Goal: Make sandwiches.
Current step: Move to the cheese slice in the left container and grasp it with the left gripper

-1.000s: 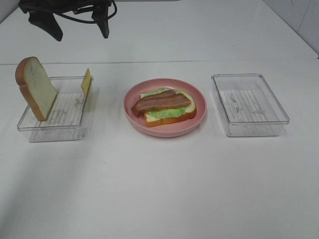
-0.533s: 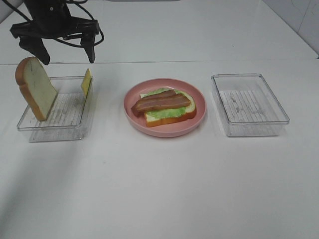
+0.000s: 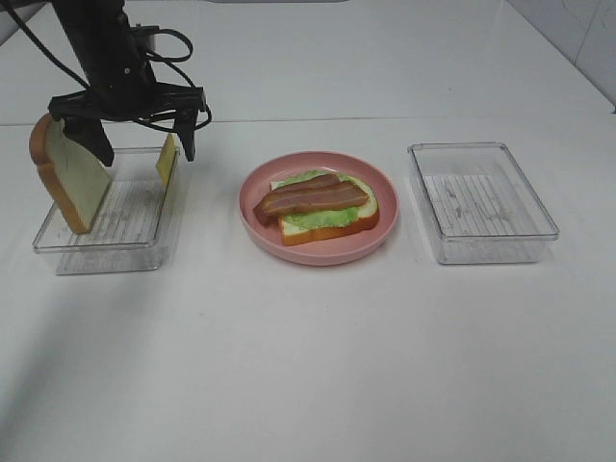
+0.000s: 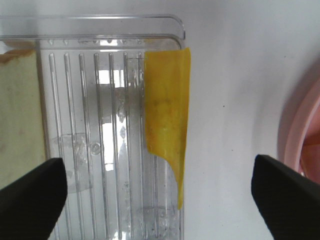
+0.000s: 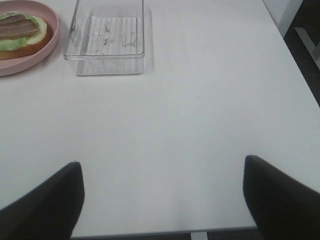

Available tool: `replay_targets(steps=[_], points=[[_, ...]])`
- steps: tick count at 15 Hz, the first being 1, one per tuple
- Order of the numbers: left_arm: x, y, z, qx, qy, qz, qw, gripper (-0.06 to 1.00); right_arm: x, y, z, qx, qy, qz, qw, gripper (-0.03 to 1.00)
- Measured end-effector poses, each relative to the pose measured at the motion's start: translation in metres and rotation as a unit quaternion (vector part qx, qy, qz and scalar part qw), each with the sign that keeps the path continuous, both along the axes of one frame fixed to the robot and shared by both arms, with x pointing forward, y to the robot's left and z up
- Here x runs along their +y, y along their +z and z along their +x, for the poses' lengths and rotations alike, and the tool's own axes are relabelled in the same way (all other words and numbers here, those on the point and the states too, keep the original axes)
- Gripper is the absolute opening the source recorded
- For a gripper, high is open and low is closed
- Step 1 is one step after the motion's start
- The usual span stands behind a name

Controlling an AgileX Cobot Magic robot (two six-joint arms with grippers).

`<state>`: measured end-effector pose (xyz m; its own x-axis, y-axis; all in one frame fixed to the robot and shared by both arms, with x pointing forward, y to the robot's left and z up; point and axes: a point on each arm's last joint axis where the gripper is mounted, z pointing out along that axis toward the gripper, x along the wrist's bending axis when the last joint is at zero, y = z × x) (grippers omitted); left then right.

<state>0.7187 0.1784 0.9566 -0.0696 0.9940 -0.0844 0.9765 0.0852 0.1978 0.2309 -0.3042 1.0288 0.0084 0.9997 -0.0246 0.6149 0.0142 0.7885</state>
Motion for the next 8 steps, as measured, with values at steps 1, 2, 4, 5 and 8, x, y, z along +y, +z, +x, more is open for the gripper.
replay_targets(steps=[1,2,4,5,8], points=[[-0.001,-0.006,0.003,-0.007,0.001,-0.005,1.0,0.91,0.0,0.0,0.0,0.0,0.0,0.0,1.0,0.84],[-0.002,-0.008,0.004,-0.007,0.002,-0.007,1.0,0.91,0.0,0.0,0.0,0.0,0.0,0.0,1.0,0.84],[-0.003,-0.017,0.005,-0.003,0.004,-0.013,1.0,0.91,0.0,0.0,0.0,0.0,0.0,0.0,1.0,0.84],[-0.004,-0.022,0.007,-0.006,0.005,-0.018,1.0,0.9,0.0,0.0,0.0,0.0,0.0,0.0,1.0,0.84],[-0.006,-0.023,0.009,-0.016,0.009,-0.025,1.0,0.83,0.0,0.0,0.0,0.0,0.0,0.0,1.0,0.84]])
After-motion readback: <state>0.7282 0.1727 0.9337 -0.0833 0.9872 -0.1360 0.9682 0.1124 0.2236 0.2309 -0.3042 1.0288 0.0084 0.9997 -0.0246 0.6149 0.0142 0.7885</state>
